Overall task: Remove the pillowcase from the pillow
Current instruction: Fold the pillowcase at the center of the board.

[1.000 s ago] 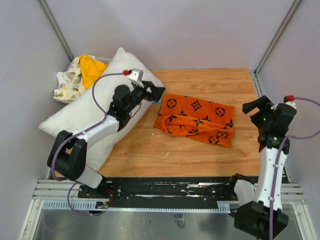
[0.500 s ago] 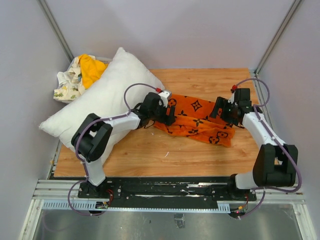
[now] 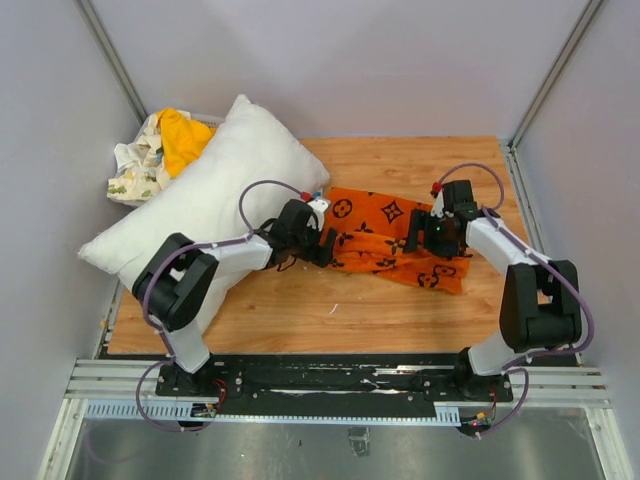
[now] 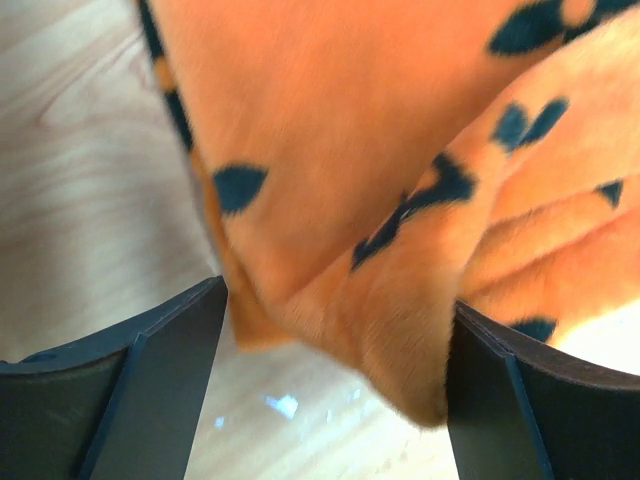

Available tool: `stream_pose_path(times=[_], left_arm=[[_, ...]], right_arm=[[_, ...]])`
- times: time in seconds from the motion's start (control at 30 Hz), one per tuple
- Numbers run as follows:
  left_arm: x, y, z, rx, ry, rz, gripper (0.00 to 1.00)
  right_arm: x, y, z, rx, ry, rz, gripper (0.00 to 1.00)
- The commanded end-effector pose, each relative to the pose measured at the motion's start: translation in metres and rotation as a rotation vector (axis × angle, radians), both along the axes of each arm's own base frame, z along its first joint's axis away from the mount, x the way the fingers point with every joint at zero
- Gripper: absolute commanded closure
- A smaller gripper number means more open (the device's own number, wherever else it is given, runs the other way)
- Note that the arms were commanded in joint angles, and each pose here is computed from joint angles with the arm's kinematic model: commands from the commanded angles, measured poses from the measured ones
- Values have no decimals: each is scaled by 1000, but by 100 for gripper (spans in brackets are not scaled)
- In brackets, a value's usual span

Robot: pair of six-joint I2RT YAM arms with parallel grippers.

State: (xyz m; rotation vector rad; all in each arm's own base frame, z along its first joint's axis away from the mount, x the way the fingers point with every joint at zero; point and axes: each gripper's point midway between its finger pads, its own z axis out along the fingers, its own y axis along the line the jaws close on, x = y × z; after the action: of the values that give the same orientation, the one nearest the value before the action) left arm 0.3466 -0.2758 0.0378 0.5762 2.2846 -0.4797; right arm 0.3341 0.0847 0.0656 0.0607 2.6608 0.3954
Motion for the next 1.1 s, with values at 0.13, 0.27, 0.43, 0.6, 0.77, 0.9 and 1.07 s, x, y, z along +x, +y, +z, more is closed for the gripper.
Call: stream_pose_path(times=[0.13, 0.27, 0.43, 0.6, 0.77, 0.9, 1.07], left_arm=[[-25, 39, 23, 39, -24, 88, 13], [-27, 48, 52, -5, -70, 156, 11], [-9, 50, 102, -94, -177, 258, 6], [12, -11, 131, -246, -169, 103, 20], [4, -89, 135, -435, -69, -124, 67], [-10, -96, 106, -489, 45, -130, 78], [-29, -50, 62, -341, 58, -32, 46]], right_arm=[[-92, 22, 6, 118, 64, 70, 19], [-112, 26, 22, 134, 53, 85, 19], [-100, 16, 49, 62, -34, 79, 17], [-53, 23, 68, 70, -120, 66, 22], [-17, 48, 59, 182, -121, 73, 74], [-21, 59, 39, 241, -67, 87, 85], [-47, 52, 6, 212, -15, 96, 84]])
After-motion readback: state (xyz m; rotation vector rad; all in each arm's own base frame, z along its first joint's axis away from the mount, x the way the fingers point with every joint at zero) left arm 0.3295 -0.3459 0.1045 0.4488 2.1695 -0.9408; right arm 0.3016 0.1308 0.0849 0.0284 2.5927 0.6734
